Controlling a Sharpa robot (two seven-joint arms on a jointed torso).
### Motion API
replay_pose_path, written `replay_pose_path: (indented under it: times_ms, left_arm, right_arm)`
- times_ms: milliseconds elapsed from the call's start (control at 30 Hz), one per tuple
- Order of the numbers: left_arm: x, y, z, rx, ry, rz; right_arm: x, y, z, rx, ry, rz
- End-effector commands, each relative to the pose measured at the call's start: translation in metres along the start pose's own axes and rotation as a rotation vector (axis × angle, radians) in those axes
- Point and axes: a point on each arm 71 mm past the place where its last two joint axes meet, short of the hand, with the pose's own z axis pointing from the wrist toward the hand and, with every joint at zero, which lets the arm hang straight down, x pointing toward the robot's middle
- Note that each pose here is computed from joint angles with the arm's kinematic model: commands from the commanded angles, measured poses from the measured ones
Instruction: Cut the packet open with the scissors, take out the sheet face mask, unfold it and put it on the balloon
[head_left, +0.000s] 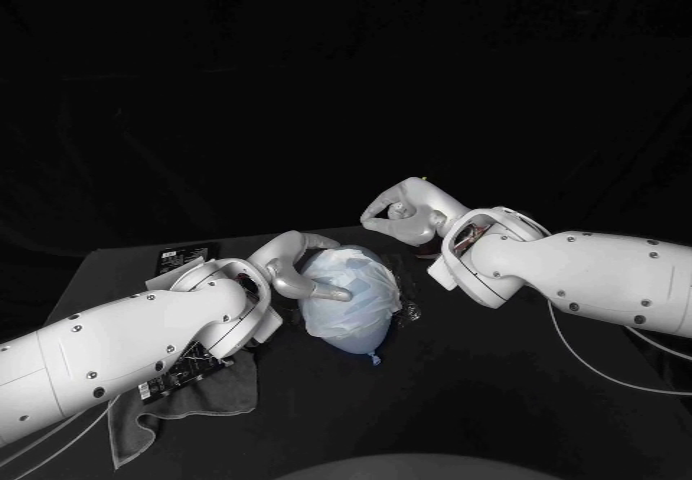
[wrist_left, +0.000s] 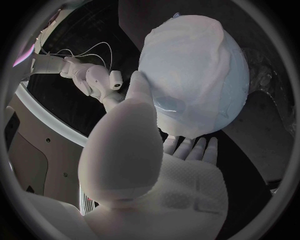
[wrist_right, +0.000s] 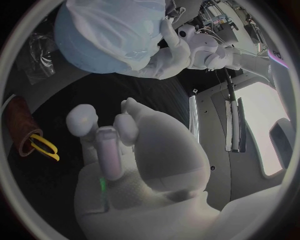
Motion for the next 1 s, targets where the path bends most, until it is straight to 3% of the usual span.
replay_pose_path:
  times_ms: [33,367,1000]
  left_arm:
    - [0.003,-0.0005,0.0003,0.0,0.02,-0.01]
    - [0.0033,-0.0027,0.0019,0.004,0.024,-0.011]
    - [0.003,-0.0021,0.0038,0.001,0.026,-0.013]
  right_arm:
    - [0.01,0.007,0.008,-0.04,0.089,-0.129]
    - [0.027,0.02,0.026,-0.051,0.124,-0.22]
    - [0.039,0.027,0.023,-0.026,0.198,-0.224]
